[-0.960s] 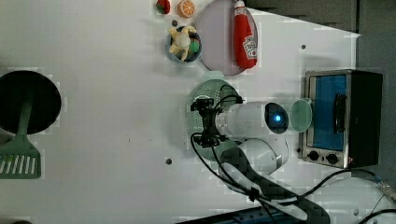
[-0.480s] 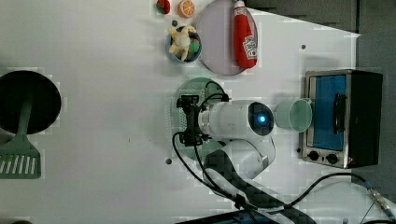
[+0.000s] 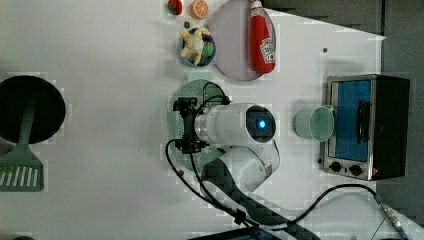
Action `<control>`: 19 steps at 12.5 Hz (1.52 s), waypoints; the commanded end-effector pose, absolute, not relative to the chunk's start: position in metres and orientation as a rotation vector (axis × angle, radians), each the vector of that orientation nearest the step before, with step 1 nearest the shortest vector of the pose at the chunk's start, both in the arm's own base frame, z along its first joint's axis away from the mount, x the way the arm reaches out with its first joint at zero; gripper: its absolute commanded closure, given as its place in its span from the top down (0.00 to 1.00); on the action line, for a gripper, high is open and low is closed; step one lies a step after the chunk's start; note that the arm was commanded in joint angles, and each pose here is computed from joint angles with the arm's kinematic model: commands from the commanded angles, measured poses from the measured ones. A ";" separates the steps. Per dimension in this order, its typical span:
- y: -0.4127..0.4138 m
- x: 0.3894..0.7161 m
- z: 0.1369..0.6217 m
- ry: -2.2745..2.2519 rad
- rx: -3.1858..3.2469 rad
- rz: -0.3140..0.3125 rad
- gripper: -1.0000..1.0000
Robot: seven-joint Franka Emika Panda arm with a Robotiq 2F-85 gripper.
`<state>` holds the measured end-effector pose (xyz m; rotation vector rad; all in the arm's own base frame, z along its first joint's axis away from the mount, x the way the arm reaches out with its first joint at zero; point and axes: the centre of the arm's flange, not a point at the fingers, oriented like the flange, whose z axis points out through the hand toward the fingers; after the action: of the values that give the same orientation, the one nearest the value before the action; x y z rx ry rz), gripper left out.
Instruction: Drag strainer right to left.
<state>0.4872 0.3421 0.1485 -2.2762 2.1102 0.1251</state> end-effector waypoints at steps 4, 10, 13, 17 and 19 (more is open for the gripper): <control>0.393 0.474 0.143 2.154 -2.235 0.147 1.00; 0.416 0.466 0.143 2.119 -2.262 0.150 1.00; 0.422 0.467 0.145 2.147 -2.223 0.151 1.00; 0.416 0.478 0.167 2.093 -2.277 0.116 1.00; 0.399 0.488 0.203 1.992 -2.431 0.106 1.00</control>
<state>0.4633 0.4162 0.1588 -2.4191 2.0455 0.1345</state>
